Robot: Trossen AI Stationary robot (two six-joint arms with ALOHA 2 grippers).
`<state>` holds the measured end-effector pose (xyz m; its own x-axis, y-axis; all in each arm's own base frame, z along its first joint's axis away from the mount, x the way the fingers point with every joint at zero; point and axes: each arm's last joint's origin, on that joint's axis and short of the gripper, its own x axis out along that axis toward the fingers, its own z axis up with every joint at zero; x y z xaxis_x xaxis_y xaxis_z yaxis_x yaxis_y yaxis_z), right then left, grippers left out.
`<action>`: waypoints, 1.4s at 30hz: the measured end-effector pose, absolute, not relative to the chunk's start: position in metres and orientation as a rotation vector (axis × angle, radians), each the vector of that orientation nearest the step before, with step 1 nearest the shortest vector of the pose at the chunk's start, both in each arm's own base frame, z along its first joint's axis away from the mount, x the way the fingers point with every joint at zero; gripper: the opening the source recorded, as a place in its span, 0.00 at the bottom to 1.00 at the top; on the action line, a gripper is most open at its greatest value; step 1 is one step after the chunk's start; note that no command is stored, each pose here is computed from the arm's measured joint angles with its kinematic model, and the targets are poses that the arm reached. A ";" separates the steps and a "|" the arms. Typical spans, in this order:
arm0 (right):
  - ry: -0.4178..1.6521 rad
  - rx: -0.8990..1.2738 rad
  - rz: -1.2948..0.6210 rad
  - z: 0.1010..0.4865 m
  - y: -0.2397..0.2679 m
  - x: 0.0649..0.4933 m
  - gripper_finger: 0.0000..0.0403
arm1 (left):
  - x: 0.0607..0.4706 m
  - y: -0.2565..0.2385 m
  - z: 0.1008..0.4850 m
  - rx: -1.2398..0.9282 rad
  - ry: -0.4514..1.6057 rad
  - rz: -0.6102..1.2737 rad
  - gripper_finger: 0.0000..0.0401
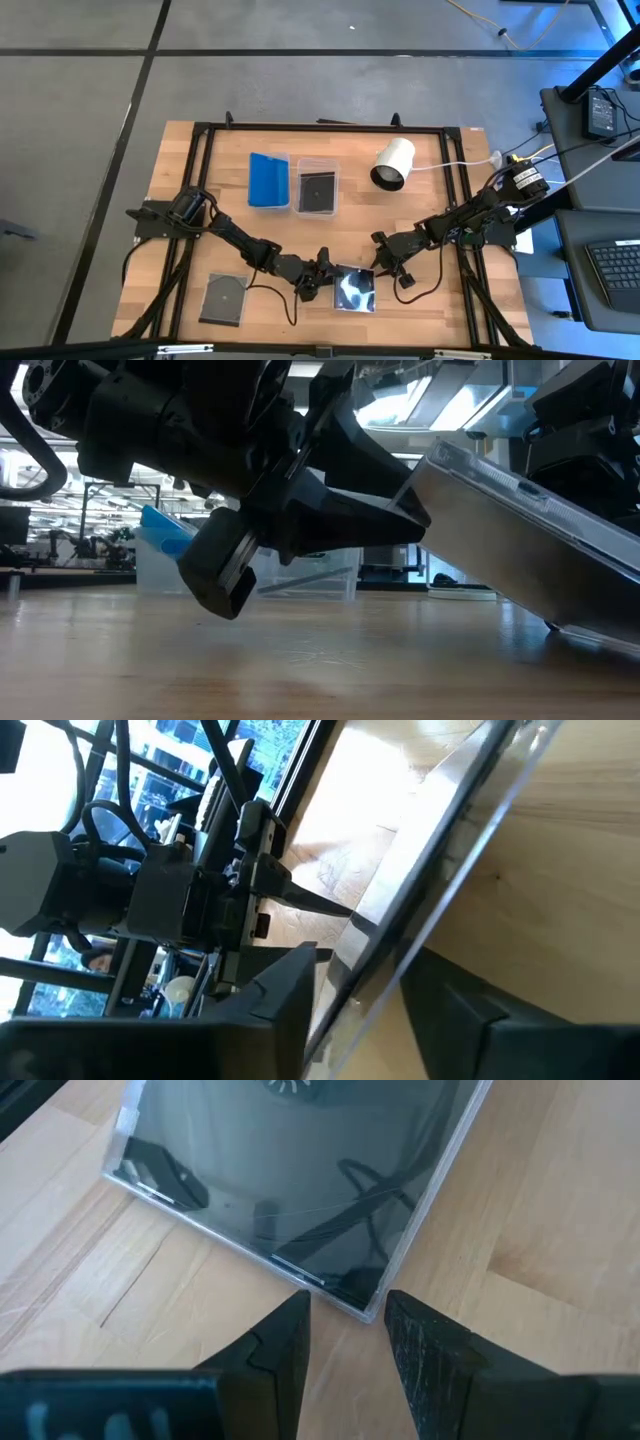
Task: Pick & place jewel cases by type
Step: Put the right black cd case into the right transparent bin
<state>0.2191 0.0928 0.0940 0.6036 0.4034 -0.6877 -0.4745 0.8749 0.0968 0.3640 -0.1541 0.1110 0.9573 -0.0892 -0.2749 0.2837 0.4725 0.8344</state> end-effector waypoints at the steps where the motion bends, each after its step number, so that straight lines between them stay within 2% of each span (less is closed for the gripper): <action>1: 0.770 -0.099 0.509 0.094 0.093 0.219 0.35 | 0.364 -0.154 0.111 1.056 0.204 -0.230 0.33; 9: 0.771 -0.099 0.509 0.094 0.093 0.219 0.35 | 0.364 -0.154 0.111 1.056 0.205 -0.227 0.15; 14: 0.772 -0.091 0.514 0.094 0.093 0.219 0.35 | 0.364 -0.154 0.111 1.056 0.205 -0.228 0.08; 26: 0.871 0.058 0.453 0.110 0.085 0.207 0.35 | 0.359 -0.164 0.114 1.114 0.217 -0.185 0.08; 36: 0.746 0.322 0.336 0.143 0.073 0.209 0.35 | 0.344 -0.164 0.122 1.161 0.267 -0.197 0.08; 42: 0.667 0.354 0.344 0.151 0.073 0.212 0.35 | 0.318 -0.156 0.131 1.158 0.266 -0.204 0.08</action>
<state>0.2124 0.0727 0.1510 0.7344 0.4172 -0.5354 -0.1944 0.8850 0.4230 0.3182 -0.1558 0.1313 0.9503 -0.0217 -0.3105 0.2942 0.3888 0.8731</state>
